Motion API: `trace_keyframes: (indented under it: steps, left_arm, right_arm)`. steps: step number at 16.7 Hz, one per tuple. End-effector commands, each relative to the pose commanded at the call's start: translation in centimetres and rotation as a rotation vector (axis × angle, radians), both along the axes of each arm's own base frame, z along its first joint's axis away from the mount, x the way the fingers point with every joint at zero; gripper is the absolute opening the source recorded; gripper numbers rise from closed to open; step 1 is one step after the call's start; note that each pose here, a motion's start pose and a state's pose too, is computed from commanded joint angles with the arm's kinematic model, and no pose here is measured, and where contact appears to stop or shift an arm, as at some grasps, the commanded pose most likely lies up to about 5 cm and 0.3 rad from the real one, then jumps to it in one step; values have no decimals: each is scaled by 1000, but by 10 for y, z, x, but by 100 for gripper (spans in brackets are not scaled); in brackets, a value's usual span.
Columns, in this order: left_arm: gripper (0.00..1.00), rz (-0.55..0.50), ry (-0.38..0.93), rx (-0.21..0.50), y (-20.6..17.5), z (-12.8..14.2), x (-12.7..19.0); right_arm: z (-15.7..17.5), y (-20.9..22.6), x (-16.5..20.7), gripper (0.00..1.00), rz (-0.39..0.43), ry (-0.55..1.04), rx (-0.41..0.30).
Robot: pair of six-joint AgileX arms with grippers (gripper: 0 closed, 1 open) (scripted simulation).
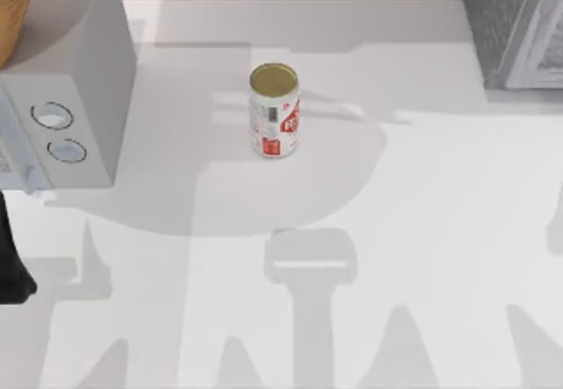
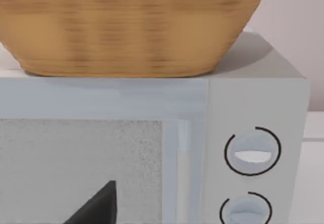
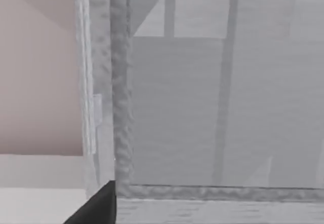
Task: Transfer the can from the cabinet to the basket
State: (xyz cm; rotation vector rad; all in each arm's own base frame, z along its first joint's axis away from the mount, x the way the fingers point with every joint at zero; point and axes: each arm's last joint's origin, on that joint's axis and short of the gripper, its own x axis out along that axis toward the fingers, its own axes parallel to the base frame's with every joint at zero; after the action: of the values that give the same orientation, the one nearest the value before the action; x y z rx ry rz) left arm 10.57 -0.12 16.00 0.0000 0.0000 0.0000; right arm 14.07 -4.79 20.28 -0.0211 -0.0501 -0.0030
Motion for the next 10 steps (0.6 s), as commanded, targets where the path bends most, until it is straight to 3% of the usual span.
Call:
trace_keyframes:
  steps: [5,10]
  left_arm:
    - [100,0,0,0,0,0,0]
    - [100,0,0,0,0,0,0]
  right_arm:
    - [-6,-67,25,100,2,37,13]
    - [-30,-130,22,100,4,52,27]
